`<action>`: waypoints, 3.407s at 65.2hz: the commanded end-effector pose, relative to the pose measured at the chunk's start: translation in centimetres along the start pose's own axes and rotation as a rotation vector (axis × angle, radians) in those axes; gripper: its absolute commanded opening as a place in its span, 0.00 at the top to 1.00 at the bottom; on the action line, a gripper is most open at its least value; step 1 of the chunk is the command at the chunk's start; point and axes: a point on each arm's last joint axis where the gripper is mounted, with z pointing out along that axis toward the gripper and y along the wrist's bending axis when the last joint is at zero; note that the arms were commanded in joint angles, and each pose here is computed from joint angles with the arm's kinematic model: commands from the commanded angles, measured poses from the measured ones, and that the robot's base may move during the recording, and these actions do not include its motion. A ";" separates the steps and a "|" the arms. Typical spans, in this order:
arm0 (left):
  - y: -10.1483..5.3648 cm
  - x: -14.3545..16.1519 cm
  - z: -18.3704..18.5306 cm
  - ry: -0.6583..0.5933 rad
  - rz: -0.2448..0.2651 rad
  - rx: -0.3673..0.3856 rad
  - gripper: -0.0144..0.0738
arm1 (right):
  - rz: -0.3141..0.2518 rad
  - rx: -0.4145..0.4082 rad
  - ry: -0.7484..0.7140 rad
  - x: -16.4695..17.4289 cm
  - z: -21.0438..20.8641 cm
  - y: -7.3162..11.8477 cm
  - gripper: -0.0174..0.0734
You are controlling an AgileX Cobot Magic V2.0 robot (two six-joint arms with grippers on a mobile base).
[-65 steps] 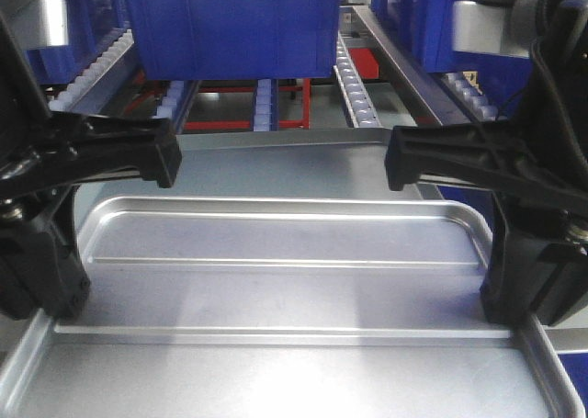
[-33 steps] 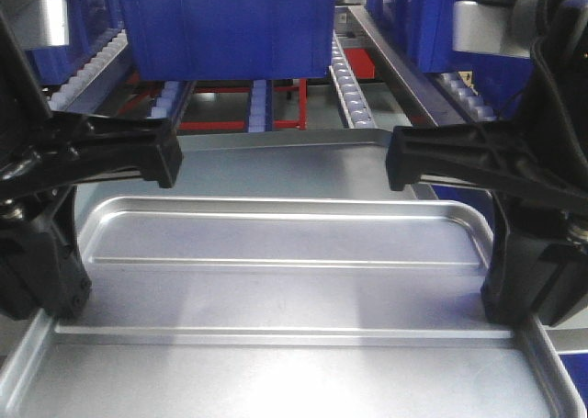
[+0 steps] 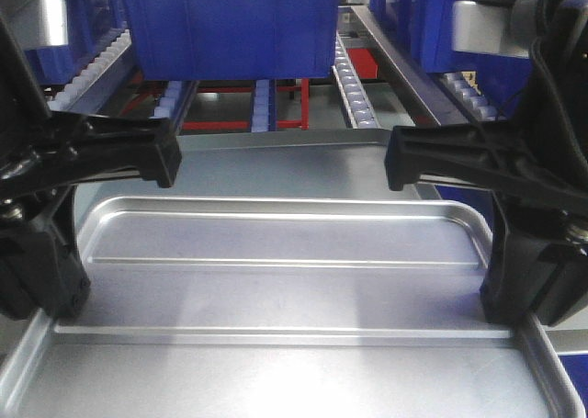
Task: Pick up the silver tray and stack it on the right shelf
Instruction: 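Hold the tray while the base approaches the shelf with another tray, then lower the held tray with both grippers onto the tray on the shelf, then open both grippers to release the tray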
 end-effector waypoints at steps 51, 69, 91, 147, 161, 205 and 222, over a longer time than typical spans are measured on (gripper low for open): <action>1.2 -3.5 -0.9 -0.091 0.077 0.073 0.95 | -0.099 -0.101 -0.140 -4.2 -2.0 2.9 0.74; 1.8 -9.5 0.1 -0.173 0.085 0.114 0.95 | -0.133 -0.118 -0.191 -9.5 0.4 6.2 0.74; 1.4 -14.1 3.4 -0.200 0.064 0.132 0.95 | -0.082 -0.139 -0.191 -15.7 3.3 7.6 0.74; 1.3 -15.1 5.1 -0.171 0.051 0.117 0.95 | -0.088 -0.118 -0.170 -16.5 4.2 8.0 0.74; 1.4 -15.0 5.1 -0.161 0.057 0.107 0.95 | -0.088 -0.111 -0.162 -16.5 4.2 7.9 0.57; 5.2 -15.9 5.2 -0.120 0.001 0.010 0.40 | -0.057 -0.075 -0.159 -17.4 4.3 6.4 0.18; 5.2 -15.8 5.2 -0.114 -0.002 0.011 0.94 | -0.059 -0.081 -0.166 -17.4 4.3 6.5 0.57</action>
